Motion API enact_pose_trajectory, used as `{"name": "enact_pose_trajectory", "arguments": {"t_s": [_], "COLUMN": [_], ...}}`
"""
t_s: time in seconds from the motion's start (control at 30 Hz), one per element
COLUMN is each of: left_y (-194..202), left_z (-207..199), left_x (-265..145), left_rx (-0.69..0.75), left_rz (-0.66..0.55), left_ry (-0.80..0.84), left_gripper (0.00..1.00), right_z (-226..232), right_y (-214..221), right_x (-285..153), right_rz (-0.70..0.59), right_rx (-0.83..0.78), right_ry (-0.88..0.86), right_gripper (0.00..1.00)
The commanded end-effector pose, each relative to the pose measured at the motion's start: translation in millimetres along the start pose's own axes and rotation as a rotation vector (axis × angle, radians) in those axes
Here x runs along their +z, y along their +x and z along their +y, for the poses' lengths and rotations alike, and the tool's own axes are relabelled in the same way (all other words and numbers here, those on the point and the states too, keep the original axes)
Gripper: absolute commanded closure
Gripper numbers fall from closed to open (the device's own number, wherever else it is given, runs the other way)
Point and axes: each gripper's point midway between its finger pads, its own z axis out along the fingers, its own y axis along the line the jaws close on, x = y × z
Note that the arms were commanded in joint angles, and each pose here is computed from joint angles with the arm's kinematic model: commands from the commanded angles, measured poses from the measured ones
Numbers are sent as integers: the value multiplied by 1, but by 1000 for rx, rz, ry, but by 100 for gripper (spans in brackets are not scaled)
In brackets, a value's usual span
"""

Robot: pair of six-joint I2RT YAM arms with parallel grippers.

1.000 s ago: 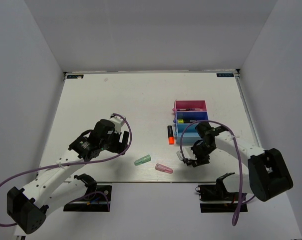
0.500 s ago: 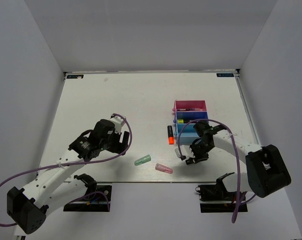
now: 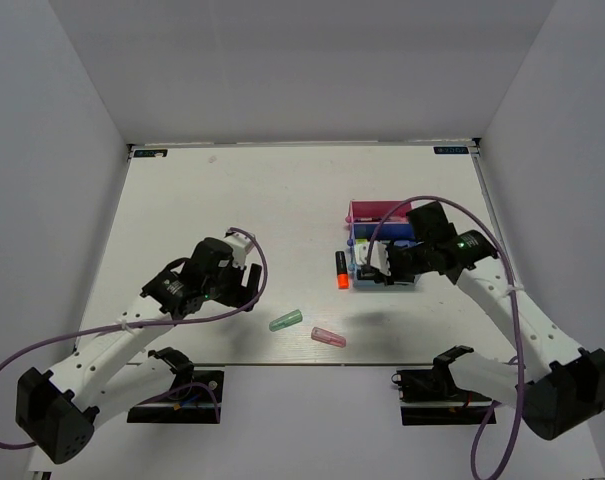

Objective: Sort the stationery into containers
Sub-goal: Pick up the pen from the center of the board, then place the pen in the storage box.

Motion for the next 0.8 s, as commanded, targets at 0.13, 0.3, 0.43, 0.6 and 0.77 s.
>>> {"name": "enact_pose_trajectory", "arguments": {"t_s": [0.13, 0.3, 0.43, 0.6, 0.77], "left_y": [-5, -3, -1, 0, 0], "left_z": [-8, -11, -12, -16, -17], "left_x": [1, 3, 4, 6, 8], "left_rx": [6, 8, 9, 10, 11], "left_rz": [-8, 8, 19, 33, 43], "left_ry": [46, 61, 68, 89, 95], "left_gripper": [11, 11, 11, 11, 11], "right_z": [-91, -141, -159, -156, -141], "right_y": [45, 74, 78, 88, 98], "right_x": [-17, -26, -20, -5, 13], "right_rz": [284, 464, 483, 502, 507], "right_rx": [44, -31, -42, -56, -30], "right_ry": [360, 523, 537, 458, 347], "right_gripper": [100, 100, 100, 100, 70]}}
